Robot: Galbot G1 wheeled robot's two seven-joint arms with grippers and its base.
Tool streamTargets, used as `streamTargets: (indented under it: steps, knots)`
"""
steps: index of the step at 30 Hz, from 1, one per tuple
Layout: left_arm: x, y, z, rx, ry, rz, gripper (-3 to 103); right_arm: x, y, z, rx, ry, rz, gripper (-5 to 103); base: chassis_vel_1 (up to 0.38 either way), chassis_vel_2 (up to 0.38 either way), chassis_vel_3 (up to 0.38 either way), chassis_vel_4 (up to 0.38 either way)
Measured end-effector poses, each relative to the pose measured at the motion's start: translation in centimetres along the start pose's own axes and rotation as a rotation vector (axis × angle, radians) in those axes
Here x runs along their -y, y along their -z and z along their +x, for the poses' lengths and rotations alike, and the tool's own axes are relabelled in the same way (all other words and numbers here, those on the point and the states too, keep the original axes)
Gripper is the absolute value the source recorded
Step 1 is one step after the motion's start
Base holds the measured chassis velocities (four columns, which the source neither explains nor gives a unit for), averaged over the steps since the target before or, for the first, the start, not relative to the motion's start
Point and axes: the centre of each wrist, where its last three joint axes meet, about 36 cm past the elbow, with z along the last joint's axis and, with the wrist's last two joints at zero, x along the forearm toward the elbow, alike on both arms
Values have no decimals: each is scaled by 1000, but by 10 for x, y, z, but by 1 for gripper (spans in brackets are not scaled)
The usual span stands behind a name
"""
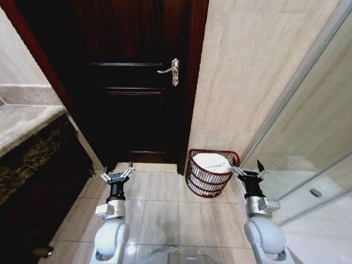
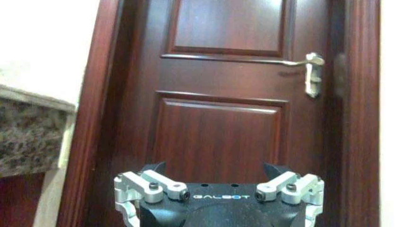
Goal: Discard the used towel into the hamper.
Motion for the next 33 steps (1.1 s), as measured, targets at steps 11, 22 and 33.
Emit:
streamTargets:
  steps: [11,22,33]
  knots:
    - [-6,12,6,-5,-56,-19,100,9,5,21,-1,-10,13,100,0,0,0,0]
    - [-2,20,8,-1,-61,-12,100,12,9,29,7,-7,7,100,0,0,0,0]
    - [-1,22,7,5,-58,-11,100,13,12,32,10,4,5,100,0,0,0,0]
